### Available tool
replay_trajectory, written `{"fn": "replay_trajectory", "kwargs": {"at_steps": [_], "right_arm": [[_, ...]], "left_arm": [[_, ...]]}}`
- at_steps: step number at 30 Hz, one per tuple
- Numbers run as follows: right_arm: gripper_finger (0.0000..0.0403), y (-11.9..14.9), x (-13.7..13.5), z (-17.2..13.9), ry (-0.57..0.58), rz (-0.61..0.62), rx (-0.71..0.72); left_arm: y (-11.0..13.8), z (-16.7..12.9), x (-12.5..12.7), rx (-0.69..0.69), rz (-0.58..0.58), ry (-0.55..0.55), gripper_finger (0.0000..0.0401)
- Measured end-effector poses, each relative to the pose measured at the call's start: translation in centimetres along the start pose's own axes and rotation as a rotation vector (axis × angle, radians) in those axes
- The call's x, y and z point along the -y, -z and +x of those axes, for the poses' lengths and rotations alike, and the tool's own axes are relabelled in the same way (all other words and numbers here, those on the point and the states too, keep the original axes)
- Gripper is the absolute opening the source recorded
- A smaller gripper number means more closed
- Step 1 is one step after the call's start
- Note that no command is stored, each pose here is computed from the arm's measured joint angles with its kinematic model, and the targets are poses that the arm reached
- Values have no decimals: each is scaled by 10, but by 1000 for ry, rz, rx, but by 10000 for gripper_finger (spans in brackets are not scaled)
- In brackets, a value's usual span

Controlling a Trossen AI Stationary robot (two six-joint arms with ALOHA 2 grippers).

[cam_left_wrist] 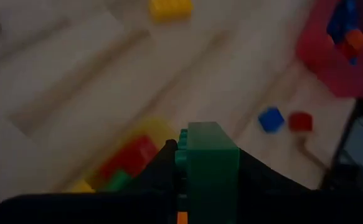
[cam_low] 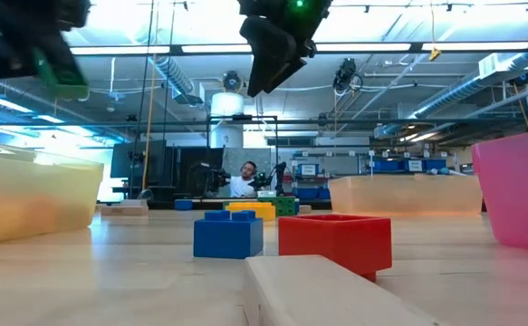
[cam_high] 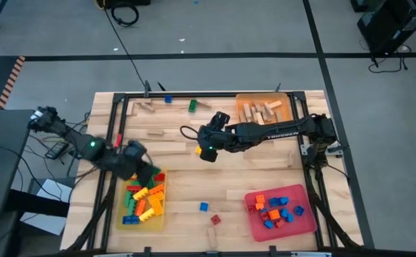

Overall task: Sort blocks by size
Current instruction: Put the large green game piece into the yellow bin

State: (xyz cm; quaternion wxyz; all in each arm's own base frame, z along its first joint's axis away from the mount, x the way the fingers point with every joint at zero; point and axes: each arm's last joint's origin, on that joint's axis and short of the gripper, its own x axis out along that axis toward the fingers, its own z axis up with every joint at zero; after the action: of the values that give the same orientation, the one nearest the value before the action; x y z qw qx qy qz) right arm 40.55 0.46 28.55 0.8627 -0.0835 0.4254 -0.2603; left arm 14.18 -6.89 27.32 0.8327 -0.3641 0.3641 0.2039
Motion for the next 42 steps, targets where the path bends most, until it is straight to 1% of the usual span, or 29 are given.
{"fn": "replay_trajectory", "kwargs": {"at_steps": [8,12,16,19,23,28,31,35,40,42], "right_arm": [[286,0,0,0,-1,-2,-2],[286,-1,0,0,-2,5,10],[285,-2,0,0,-4,7,22],[282,-3,1,1,-4,9,23],[280,-4,2,3,-36,17,22],[281,-4,2,3,-62,20,23],[279,-4,2,3,-69,21,23],[274,-4,2,3,-70,21,24],[272,-4,2,3,-70,25,23],[273,-4,1,3,-84,46,22]], "left_arm": [[42,-3,0,-145,-80,58,101],[63,2,-3,-224,-114,89,103],[79,15,-4,-263,-155,153,104],[87,23,-2,-296,-178,221,107],[94,32,-4,-310,-223,248,129],[97,37,-13,-332,-252,198,172],[97,37,-12,-334,-255,210,189],[97,37,-12,-344,-267,200,194],[97,37,-20,-362,-314,120,192],[97,36,-22,-356,-316,108,192]]}}
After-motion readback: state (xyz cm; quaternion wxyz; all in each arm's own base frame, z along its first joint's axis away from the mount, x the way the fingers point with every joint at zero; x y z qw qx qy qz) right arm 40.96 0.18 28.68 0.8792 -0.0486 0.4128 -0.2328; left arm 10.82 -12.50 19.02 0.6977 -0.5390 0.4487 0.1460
